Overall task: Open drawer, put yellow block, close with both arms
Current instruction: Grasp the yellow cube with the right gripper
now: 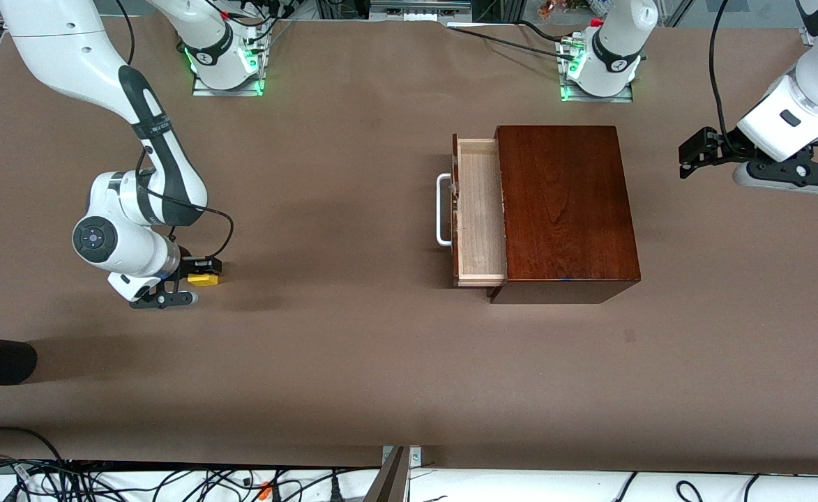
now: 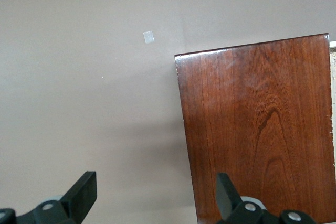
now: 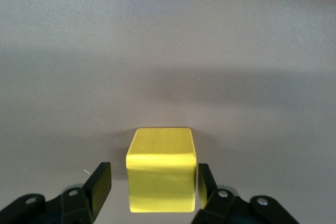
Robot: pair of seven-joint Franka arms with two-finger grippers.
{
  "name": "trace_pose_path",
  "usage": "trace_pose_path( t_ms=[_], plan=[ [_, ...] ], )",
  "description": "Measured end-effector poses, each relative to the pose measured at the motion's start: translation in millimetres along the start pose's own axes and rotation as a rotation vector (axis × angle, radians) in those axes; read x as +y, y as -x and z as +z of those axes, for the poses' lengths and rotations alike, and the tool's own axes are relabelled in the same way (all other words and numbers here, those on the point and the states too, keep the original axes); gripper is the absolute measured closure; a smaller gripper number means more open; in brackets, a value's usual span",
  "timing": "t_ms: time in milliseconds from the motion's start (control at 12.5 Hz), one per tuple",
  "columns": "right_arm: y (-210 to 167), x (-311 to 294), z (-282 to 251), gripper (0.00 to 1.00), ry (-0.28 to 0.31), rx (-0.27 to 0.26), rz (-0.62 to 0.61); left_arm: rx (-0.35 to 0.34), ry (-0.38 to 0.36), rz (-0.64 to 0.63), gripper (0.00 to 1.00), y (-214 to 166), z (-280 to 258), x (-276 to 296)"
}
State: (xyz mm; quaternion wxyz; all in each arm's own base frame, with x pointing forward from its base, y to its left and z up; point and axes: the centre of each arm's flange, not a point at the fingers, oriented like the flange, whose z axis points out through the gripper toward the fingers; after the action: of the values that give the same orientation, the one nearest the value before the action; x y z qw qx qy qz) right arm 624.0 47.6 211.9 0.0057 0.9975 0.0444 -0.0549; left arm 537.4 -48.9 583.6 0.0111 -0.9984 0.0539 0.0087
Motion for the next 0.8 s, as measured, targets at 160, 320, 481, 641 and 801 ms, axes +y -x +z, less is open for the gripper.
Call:
trace_pose_path(
  t_ms=[160,320,481,641,801],
  plan=[
    [1,0,1,0.35,0.0,-0.003,0.0,0.003,0.001,-0.024,0.0,0,1,1],
    [1,0,2,0.45,0.0,-0.004,0.0,0.002,0.01,-0.047,0.0,0,1,-2],
    [1,0,2,0.45,0.0,-0.004,0.0,-0.008,0.029,-0.065,0.0,1,1,-4],
    [-1,0,-2,0.45,0.0,0.004,-0.001,-0.02,0.03,-0.084,0.0,2,2,-6],
    [-8,-6,-21,0.45,-0.003,0.03,-0.014,-0.05,0.03,-0.102,0.0,6,3,-9]
  ],
)
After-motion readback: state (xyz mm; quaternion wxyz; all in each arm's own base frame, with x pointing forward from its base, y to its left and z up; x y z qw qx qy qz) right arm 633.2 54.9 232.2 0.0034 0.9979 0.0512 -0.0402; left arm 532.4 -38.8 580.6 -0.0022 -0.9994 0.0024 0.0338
